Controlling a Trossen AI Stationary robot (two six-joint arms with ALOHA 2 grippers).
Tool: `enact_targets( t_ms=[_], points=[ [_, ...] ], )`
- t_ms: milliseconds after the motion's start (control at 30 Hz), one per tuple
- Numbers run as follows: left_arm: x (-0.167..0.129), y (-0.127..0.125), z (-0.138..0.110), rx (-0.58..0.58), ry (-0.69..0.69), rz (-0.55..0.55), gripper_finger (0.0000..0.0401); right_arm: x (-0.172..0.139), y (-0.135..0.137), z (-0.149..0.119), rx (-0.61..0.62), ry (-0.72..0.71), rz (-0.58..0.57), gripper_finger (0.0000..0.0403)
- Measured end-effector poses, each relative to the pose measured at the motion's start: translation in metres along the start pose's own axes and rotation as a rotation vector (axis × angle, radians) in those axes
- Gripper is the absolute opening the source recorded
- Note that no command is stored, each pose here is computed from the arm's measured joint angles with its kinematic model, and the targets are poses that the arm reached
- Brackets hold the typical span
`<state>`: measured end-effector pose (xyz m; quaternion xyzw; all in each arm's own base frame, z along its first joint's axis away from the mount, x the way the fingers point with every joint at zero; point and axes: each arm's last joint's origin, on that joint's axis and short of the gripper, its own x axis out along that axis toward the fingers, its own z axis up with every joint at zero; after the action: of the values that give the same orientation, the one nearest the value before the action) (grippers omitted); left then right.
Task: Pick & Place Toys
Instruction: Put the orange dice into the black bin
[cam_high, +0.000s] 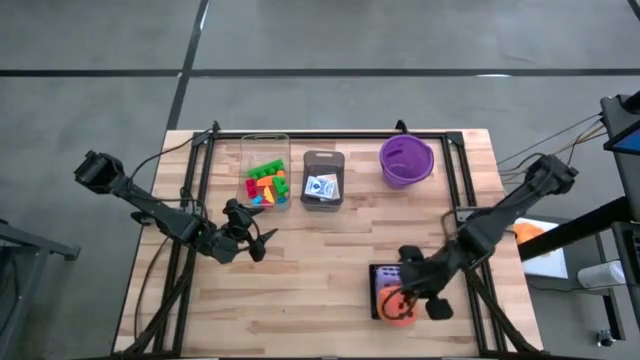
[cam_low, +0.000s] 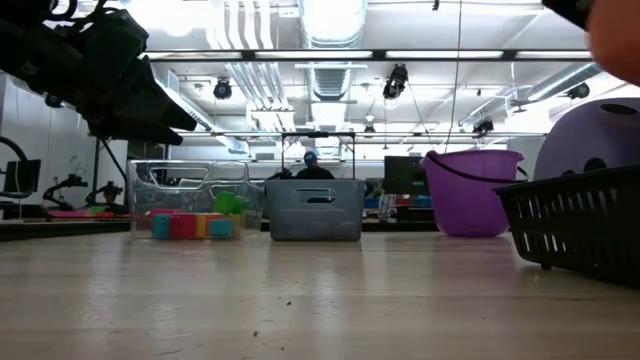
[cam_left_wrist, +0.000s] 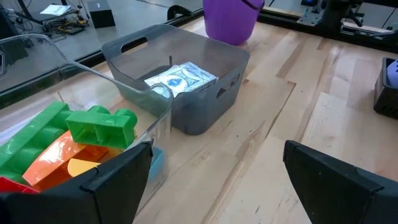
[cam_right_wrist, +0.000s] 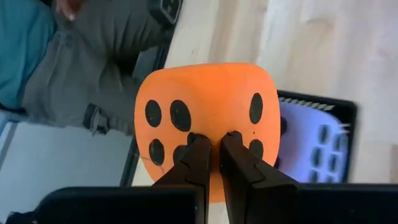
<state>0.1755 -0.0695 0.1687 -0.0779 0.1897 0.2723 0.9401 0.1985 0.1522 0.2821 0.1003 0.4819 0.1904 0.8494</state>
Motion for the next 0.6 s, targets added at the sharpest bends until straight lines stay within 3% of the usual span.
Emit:
enact_targets(
  t_ms=[233, 600],
  points=[
    [0.0, 0.0, 0.0, 0.0, 0.0, 0.0, 0.0367, 0.034, 0.001, 0.001, 0.001, 0.106, 0.024, 0.0018],
    [0.0, 0.0, 0.0, 0.0, 0.0, 0.0, 0.0367, 0.042, -0.006, 0.002, 0.005, 0.126, -0.033, 0.0019]
  ],
)
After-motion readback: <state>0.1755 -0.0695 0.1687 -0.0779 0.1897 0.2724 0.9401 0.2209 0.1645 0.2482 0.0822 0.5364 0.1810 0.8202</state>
